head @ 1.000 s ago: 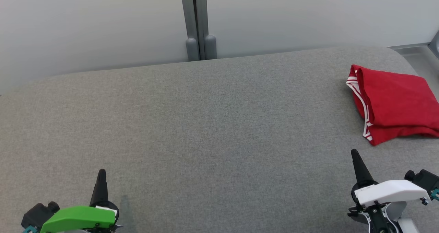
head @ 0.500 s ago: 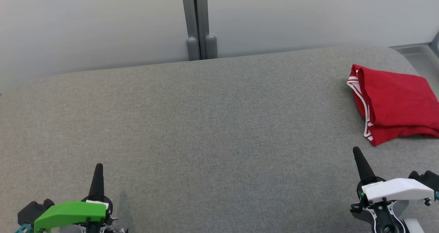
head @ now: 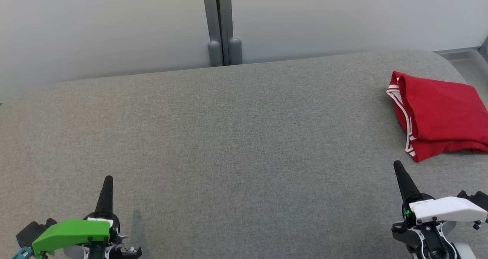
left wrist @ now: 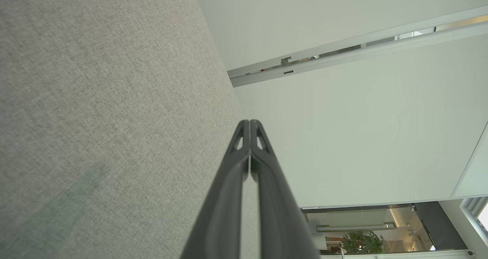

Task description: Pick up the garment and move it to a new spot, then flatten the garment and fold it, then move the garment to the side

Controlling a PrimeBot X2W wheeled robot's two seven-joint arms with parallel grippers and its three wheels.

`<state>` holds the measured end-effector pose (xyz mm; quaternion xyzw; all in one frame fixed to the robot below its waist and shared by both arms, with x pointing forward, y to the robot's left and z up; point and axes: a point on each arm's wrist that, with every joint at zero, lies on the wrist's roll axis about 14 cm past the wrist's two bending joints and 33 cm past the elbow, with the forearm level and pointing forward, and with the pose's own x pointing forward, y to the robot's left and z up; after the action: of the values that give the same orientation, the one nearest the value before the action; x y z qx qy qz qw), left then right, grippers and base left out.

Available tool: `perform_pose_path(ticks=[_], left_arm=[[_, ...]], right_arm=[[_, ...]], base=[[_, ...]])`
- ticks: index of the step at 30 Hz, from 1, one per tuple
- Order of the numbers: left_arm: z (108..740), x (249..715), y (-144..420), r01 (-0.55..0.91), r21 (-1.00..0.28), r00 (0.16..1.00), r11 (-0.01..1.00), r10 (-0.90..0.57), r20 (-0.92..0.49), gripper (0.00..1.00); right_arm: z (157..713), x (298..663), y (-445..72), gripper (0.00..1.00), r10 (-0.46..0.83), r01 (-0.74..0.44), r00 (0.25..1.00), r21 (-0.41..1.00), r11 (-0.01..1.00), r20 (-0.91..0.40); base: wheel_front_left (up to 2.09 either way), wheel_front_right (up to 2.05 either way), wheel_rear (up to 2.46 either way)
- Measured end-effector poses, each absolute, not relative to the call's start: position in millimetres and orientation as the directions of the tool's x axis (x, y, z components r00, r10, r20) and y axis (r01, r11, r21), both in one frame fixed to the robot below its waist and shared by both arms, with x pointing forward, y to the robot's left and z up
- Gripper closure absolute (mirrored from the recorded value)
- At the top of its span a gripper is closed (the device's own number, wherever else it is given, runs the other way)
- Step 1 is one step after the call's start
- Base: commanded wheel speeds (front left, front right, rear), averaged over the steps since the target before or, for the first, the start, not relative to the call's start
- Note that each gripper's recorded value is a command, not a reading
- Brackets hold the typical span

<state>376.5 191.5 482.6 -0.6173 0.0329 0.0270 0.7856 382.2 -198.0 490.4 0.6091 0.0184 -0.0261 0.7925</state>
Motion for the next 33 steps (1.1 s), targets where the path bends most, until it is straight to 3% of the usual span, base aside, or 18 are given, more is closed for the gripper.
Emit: perform_pose_path(ticks=[33], left_arm=[[499,385,198,-0.027,-0.999,1.000,0.026,-0.001,-0.027,1.00]], right_arm=[[502,387,-199,1.00,-0.001,0.017,1.000,0.999,0.027,-0.017]], base=[[0.00,0.00,0.00]])
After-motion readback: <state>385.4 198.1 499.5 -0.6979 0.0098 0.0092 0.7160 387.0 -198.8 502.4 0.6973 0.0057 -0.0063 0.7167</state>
